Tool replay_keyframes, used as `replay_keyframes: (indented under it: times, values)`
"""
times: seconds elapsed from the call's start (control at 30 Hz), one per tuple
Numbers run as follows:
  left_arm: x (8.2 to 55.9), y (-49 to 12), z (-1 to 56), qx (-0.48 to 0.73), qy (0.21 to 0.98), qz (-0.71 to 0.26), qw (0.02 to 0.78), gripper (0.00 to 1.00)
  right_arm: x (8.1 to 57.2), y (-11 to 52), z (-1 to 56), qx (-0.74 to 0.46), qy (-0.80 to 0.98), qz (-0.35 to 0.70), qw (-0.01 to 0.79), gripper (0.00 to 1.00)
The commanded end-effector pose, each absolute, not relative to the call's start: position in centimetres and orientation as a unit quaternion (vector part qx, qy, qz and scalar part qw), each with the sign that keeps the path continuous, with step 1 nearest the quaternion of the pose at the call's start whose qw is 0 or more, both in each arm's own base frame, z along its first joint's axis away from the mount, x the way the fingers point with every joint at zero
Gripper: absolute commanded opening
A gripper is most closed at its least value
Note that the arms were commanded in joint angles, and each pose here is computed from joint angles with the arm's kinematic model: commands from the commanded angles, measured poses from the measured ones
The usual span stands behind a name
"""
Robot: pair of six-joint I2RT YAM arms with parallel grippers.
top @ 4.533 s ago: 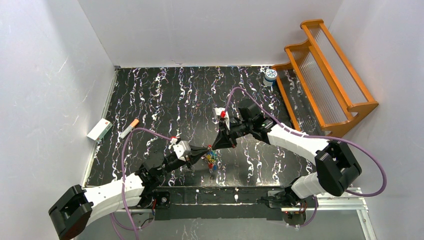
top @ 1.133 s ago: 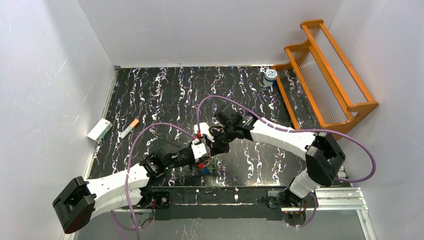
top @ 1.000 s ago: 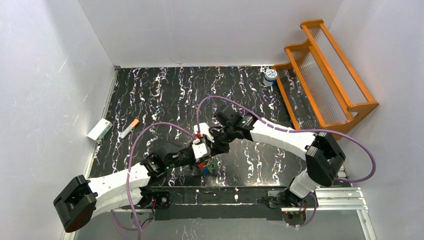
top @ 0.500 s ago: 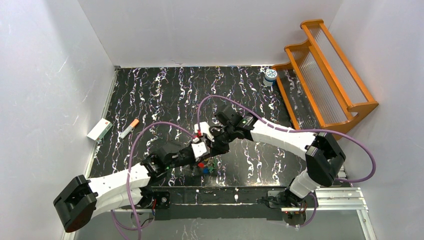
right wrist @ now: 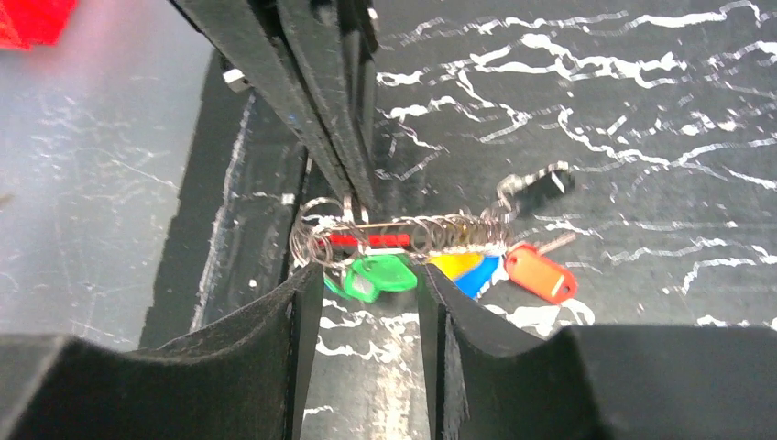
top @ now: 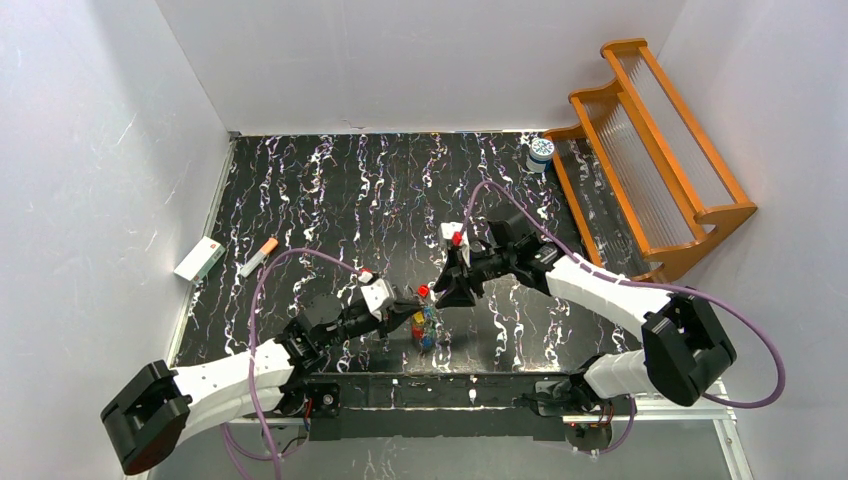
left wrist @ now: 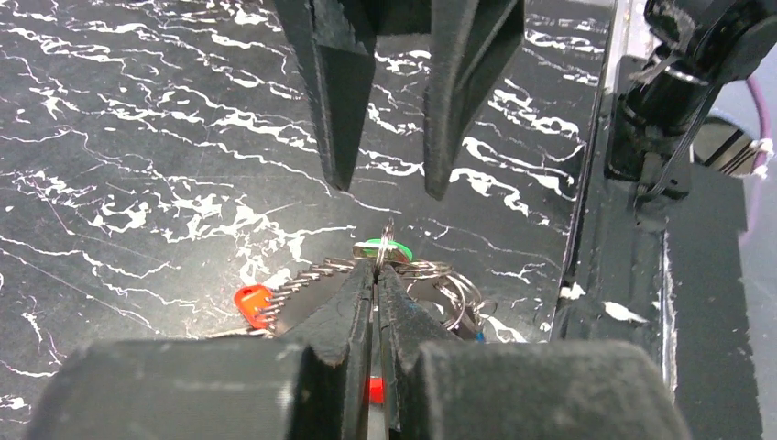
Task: Put the keys on the keyring
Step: Adjust the key on the keyring.
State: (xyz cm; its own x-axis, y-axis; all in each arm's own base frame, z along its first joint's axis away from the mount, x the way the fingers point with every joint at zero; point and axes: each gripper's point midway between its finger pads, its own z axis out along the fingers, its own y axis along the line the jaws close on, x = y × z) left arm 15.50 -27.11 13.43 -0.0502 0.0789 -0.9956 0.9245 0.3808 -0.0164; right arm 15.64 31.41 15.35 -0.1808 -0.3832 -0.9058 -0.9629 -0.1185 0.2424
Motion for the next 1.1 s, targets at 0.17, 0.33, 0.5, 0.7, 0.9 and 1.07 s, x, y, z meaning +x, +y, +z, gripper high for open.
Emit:
replay_keyframes:
  times: [0.17,0.33,0.5,0.7,0.9,1.07]
  values:
    - [15.4,-27.1,18.3,0.352,0.561,-0.425,0.617,0.00,14.6,32.7,18.8,-0.567,0.517,0.553,0.324,0.45]
    - [15.2,-26.9,18.3,0.348,0.560,-0.428,0.618,0.00,15.3,32.9,18.3,-0.562,0.532,0.544,0.325,0.39]
    - [15.3,-26.9,18.4,0.346,0.560,-0.428,0.619,0.00,15.6,33.1,17.6,-0.559,0.541,0.545,0.311,0.24]
    - [15.3,-26.8,18.5,0.346,0.558,-0.427,0.622,0.00,15.4,33.0,16.5,-0.558,0.551,0.544,0.297,0.01]
    - [15.3,-26.8,18.5,0.345,0.558,-0.428,0.622,0.00,15.2,32.8,15.4,-0.557,0.561,0.544,0.281,0.01]
    - [15.4,-26.8,18.4,0.343,0.559,-0.426,0.623,0.00,15.4,32.6,15.2,-0.563,0.564,0.533,0.285,0.01]
